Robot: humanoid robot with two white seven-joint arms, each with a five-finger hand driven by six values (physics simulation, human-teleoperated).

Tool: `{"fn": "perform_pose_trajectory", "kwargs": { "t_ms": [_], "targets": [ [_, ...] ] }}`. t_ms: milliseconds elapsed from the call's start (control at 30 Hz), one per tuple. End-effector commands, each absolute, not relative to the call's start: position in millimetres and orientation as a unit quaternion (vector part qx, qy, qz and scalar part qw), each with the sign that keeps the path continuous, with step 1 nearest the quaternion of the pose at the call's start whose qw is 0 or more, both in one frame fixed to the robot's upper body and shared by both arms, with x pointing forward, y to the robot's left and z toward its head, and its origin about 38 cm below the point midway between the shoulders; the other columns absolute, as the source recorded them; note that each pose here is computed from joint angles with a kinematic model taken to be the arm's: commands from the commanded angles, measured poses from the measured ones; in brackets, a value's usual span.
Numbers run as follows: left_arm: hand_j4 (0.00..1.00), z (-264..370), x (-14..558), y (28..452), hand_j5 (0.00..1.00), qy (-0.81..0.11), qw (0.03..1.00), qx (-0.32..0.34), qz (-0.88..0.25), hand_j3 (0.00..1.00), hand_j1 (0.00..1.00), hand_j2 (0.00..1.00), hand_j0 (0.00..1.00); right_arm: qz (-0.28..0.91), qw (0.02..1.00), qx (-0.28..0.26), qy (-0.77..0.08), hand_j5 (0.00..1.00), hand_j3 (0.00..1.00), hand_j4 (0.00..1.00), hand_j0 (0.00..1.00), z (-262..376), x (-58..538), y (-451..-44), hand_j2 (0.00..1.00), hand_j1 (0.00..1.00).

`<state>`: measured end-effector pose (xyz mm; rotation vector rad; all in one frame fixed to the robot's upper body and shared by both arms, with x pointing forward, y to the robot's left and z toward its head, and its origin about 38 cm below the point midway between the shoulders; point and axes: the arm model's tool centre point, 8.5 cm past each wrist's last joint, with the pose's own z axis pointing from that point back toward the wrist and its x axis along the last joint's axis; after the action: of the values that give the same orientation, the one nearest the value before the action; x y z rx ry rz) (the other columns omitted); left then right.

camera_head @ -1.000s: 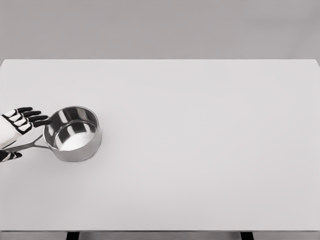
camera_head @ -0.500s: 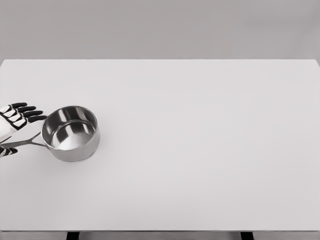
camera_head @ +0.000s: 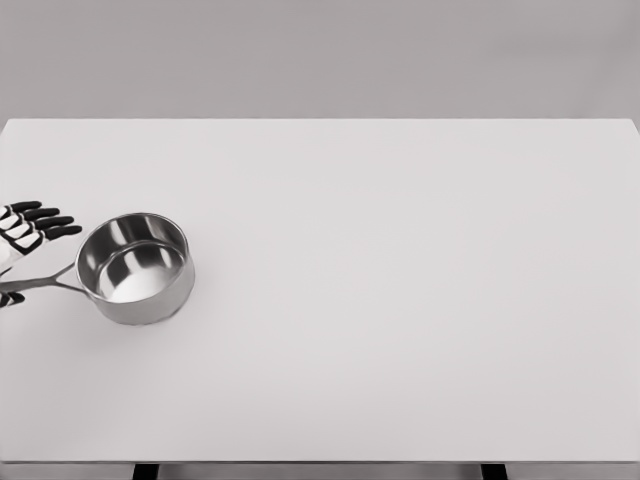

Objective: Rotate pot handle

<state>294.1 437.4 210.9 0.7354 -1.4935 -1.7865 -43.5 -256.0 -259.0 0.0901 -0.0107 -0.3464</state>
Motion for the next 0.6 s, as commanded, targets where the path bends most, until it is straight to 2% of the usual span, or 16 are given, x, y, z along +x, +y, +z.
{"fn": "perform_pose_trajectory", "kwargs": {
  "t_ms": [0, 567],
  "targets": [
    [1.0, 211, 294, 438, 1.0, -0.575, 0.344, 0.283, -0.686, 1.0, 1.0, 1.0, 1.0, -0.172, 0.984, 0.045, -0.006, 1.0, 1.0, 1.0, 1.0, -259, -43, -256, 1.0, 1.0],
    [1.0, 204, 298, 456, 1.0, -0.567, 0.369, 0.296, -0.674, 1.0, 1.0, 1.0, 1.0, -0.172, 0.984, 0.045, -0.005, 1.0, 1.0, 1.0, 1.0, -259, -44, -256, 1.0, 1.0]
  ]
}}
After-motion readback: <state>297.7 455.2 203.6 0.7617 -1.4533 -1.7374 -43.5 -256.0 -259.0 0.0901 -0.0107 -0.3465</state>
